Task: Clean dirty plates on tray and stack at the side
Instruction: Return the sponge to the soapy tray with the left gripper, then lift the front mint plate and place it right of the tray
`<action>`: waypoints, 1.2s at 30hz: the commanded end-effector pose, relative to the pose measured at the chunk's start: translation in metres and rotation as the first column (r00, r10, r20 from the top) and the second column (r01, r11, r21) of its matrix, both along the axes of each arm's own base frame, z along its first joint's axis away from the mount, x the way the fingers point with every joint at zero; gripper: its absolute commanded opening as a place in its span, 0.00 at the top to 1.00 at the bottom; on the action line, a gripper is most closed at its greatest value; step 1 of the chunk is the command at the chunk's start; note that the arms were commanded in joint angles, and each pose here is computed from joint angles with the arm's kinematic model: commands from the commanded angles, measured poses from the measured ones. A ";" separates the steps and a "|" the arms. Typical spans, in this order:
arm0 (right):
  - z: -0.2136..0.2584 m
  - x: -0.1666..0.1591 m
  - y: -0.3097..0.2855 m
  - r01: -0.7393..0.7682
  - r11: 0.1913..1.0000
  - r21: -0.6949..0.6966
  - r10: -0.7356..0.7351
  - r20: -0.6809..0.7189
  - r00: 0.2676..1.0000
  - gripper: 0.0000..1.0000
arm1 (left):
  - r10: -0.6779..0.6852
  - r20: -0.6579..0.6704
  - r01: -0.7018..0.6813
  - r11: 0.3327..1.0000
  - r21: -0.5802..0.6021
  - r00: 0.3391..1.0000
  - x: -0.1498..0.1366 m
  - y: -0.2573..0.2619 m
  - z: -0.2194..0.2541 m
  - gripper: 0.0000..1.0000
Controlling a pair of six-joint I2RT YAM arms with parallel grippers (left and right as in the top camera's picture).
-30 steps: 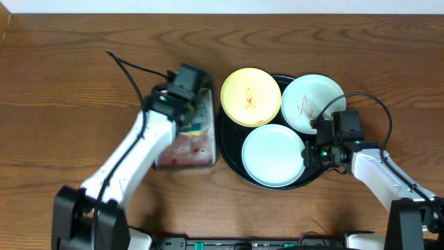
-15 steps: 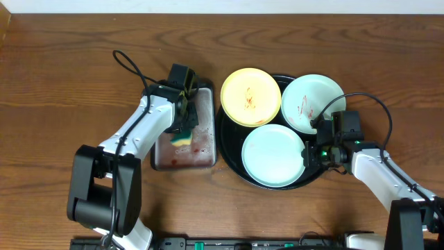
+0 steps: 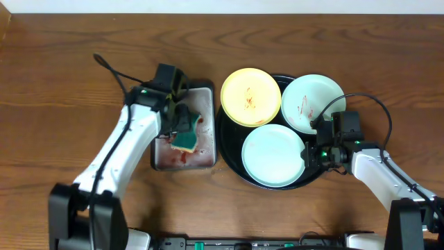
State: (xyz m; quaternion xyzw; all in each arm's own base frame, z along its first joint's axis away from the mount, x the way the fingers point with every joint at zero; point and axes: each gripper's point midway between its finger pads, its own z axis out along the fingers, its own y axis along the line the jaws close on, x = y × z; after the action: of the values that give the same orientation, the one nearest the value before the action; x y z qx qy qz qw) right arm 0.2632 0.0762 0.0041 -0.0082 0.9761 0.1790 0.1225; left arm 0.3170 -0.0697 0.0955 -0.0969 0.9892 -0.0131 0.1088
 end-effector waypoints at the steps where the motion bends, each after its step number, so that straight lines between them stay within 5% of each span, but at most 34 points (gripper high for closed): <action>1: -0.004 -0.005 0.002 -0.008 1.000 0.000 0.008 -0.017 1.000 0.92 | -0.016 -0.018 0.016 0.999 -0.032 1.000 -0.005 -0.004 0.001 0.34; 5: -0.006 -0.008 0.003 -0.010 1.000 0.003 0.010 -0.024 1.000 0.99 | -0.030 -0.034 0.026 0.994 -0.106 0.999 -0.010 -0.016 0.003 0.35; 18: 0.034 0.013 0.015 -0.068 0.996 0.059 0.061 0.114 0.992 0.99 | -0.003 0.109 0.018 0.991 -0.135 0.994 -0.029 -0.009 0.020 0.35; 25: 0.075 0.035 -0.020 0.035 0.983 -0.178 0.017 0.279 0.960 0.99 | 0.044 0.187 -0.016 0.988 -0.150 0.981 -0.041 0.008 0.010 0.30; 36: 0.148 0.051 -0.019 0.137 0.824 -0.550 0.166 0.465 0.870 0.99 | 0.051 0.188 -0.022 0.988 -0.151 0.981 -0.032 0.009 0.002 0.26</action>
State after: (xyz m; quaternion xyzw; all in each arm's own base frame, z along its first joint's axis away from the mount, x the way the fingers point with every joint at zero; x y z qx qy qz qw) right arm 0.3057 0.0677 0.1229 -0.0935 0.9430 -0.0370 0.3172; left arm 0.2867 -0.0616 0.1046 -0.1183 0.9662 -0.0945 0.2088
